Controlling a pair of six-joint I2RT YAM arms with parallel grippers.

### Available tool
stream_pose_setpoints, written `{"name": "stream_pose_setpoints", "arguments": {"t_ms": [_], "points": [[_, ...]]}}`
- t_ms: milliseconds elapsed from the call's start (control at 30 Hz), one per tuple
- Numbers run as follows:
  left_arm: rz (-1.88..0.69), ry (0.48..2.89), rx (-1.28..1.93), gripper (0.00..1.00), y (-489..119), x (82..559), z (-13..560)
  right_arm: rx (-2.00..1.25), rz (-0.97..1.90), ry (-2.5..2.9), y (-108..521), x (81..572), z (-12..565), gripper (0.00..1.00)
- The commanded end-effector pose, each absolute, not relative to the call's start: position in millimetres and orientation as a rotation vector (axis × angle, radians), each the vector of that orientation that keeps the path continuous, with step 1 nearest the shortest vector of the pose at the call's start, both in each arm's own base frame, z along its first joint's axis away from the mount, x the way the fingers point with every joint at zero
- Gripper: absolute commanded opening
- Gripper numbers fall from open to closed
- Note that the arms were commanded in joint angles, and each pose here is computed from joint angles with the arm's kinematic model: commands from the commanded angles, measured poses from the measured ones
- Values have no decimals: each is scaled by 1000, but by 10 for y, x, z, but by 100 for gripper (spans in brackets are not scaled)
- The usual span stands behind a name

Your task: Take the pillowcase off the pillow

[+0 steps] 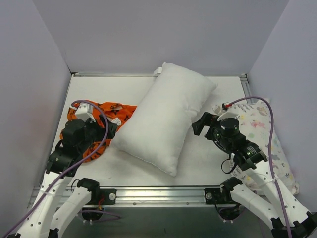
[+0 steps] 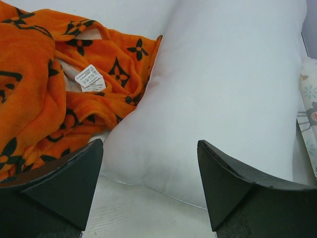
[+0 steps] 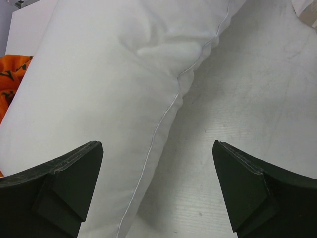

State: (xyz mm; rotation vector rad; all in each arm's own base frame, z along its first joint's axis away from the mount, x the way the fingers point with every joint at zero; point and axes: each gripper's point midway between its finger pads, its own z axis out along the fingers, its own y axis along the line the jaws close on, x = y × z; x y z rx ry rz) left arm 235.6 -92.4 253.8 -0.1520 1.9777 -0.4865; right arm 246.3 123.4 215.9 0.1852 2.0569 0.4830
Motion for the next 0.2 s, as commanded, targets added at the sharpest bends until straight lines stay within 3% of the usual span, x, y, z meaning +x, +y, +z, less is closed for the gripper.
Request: {"name": "stream_pose_setpoints", "arguments": {"t_ms": [0,167], "points": [[-474,1960,-129,85,-927,2363,2582,168,429,2066,1179,2470,2099,100],[-472,1964,-122,85,-940,2361,2570,160,420,2057,1174,2495,2135,100]]}}
